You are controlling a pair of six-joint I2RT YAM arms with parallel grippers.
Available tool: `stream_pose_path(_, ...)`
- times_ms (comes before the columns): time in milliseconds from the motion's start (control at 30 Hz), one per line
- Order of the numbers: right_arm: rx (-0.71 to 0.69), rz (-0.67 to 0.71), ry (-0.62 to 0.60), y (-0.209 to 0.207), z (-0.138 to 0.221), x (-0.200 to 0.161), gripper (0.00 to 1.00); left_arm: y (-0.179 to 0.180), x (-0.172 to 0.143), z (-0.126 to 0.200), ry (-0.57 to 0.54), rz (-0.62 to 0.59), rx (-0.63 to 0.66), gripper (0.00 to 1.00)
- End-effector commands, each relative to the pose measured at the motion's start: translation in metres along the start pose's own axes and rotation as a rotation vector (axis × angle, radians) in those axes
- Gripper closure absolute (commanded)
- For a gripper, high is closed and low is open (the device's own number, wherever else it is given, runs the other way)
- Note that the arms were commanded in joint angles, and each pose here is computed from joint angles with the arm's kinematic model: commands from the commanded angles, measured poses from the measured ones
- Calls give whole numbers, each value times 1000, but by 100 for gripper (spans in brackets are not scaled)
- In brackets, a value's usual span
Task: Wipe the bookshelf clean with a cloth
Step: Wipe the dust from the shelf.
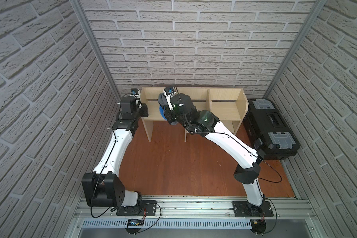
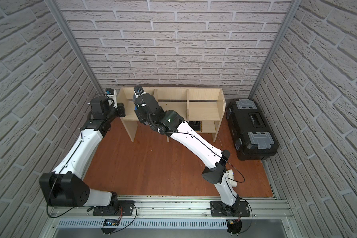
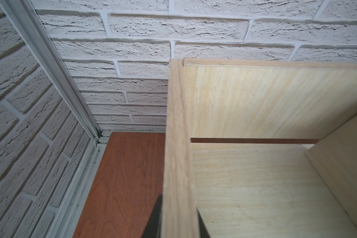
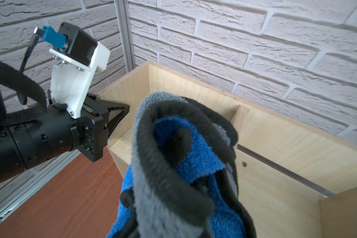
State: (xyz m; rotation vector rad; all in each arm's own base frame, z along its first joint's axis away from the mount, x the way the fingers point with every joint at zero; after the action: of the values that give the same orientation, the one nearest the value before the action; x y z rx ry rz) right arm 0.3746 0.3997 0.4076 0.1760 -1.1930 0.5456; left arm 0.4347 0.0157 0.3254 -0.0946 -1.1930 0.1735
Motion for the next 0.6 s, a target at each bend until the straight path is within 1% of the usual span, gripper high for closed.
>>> stream_pose_path(0,80,-109,-80,14,-1,19,97,-14,-4,8,16,65,-97,100)
stream_pose_path(167,52,-94,-28,26,-37,-4,97,-13,-5,11,3,60,-87,100)
stream_pose_path(233,17,-73,-6,28,-52,-17,97,-13,-5,11,6,60,-87,100)
stream_pose_path(333,-6,-44,16,31,-66,-30,97,-12,-6,9,9,63,-89,100)
stream_pose_path(433,-2,-26,39,37,-77,-41,97,-12,-6,9,10,65,-92,100)
stream_pose_path(567,61,-19,79,49,-79,-52,97,-10,-6,9,9,66,-87,100)
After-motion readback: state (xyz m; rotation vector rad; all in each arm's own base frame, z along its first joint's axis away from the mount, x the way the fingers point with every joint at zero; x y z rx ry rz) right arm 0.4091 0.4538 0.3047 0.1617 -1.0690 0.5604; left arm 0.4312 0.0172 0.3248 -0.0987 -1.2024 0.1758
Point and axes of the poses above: each gripper's point midway between its finger pads, its own z axis back along the fingers, its own y axis along the line the jaws close on, x = y × z, the point moved 2 cm from there along z, back along the fingers, and after that the axes turned 6 degrees about z, right-handed, at the moved point
